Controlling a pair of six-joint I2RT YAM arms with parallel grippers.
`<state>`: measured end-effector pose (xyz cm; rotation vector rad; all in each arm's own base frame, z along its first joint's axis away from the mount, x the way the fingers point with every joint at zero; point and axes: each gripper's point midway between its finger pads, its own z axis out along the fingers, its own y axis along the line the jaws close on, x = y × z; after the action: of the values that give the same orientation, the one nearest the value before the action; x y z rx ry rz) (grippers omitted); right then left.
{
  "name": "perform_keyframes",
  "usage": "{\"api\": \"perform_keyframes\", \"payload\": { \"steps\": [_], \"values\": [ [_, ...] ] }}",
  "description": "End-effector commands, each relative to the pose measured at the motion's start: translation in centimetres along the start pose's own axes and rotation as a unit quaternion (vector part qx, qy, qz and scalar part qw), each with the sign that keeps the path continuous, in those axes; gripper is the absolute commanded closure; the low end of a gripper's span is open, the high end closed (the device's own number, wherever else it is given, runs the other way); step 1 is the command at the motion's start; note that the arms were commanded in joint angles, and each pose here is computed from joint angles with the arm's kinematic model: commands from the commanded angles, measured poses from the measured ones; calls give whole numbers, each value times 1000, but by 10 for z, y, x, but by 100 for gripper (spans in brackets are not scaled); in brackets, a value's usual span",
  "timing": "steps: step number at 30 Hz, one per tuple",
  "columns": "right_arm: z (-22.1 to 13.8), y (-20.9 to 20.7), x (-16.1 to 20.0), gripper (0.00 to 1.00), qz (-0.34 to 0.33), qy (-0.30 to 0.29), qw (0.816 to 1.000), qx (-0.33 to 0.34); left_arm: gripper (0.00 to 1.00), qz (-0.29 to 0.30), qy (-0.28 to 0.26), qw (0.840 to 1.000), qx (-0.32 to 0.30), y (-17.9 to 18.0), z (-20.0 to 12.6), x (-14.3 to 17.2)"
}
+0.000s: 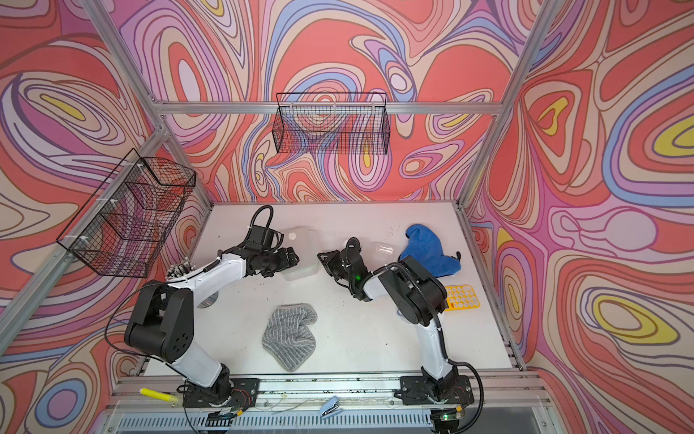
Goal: Wipe the insides of the lunch boxes
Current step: Open the fastener of the lunch box.
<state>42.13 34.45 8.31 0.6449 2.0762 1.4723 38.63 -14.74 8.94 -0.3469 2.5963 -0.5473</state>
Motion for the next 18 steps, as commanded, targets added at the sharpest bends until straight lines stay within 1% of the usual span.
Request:
{"api": "perform_keyframes", "payload": {
  "steps": [1, 3, 6, 9, 11, 15, 18],
  "values": [
    [-7, 27, 4, 70, -12, 5, 1000, -28, 13, 8, -1, 1000, 14, -6, -1, 1],
    [-11, 32, 4, 63, -17, 4, 999, -29, 12, 10, -8, 1000, 7, -3, -5, -3],
    [-16, 37, 5, 58, -25, 7, 999, -30, 9, 8, -21, 1000, 3, -1, -12, -8],
    [-15, 34, 12, 56, -27, 19, 999, -24, 7, 7, -36, 999, -2, 2, -17, -15],
    [-13, 30, 15, 55, -23, 26, 999, -21, 5, 7, -37, 999, -1, 1, -15, -18],
    [-6, 28, 23, 54, -20, 41, 999, -21, 6, 9, -17, 1000, -6, 1, -3, -17],
    [-4, 27, 26, 54, -20, 47, 999, -17, 6, 10, -12, 1000, -1, 0, 5, -17]
  ]
}}
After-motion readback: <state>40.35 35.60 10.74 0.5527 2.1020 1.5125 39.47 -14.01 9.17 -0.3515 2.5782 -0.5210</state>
